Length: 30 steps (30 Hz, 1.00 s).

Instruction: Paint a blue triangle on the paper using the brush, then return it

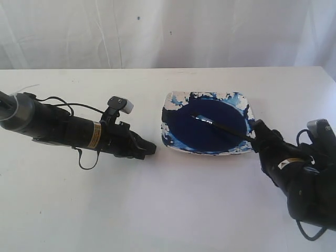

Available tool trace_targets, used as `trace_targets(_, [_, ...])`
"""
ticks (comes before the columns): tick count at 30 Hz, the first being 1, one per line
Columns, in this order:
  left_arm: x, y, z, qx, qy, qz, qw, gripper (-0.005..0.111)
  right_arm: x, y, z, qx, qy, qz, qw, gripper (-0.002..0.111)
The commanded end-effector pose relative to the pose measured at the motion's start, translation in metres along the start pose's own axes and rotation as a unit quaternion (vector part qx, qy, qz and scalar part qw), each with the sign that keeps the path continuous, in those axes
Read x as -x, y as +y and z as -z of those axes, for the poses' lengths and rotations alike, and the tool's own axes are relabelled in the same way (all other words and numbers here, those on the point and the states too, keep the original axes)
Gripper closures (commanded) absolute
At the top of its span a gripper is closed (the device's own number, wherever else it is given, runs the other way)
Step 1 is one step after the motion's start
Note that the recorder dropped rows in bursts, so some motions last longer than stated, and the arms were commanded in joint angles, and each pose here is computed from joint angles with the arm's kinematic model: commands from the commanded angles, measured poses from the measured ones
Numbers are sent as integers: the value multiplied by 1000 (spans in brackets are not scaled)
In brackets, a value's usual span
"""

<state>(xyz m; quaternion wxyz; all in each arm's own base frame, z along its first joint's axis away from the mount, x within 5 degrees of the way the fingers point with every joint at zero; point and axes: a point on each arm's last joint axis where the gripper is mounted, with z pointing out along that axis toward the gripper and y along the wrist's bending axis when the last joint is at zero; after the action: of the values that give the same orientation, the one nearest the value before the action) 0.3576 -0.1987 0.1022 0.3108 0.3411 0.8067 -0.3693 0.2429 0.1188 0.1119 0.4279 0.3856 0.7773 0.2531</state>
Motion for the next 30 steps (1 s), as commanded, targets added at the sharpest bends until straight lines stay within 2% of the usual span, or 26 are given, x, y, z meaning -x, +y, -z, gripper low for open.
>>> trace_targets(1, [-1,2,0,18,11,-8,1000,107,3,-8,-4,-28,-30,-39,998,51])
trace_targets(6, [-1,2,0,18,11,-8,1000,107,8,-6,-6,-14,-62,-40,997,51])
trace_targets(14, [-1,2,0,18,11,-8,1000,107,6,-7,-16,-25,-76,-52,995,52])
trace_targets(25, [-1,2,0,18,11,-8,1000,107,2,-11,-23,-40,-81,-53,995,75])
trace_targets(30, [-1,2,0,18,11,-8,1000,107,2,-11,-24,-40,-84,-56,994,76])
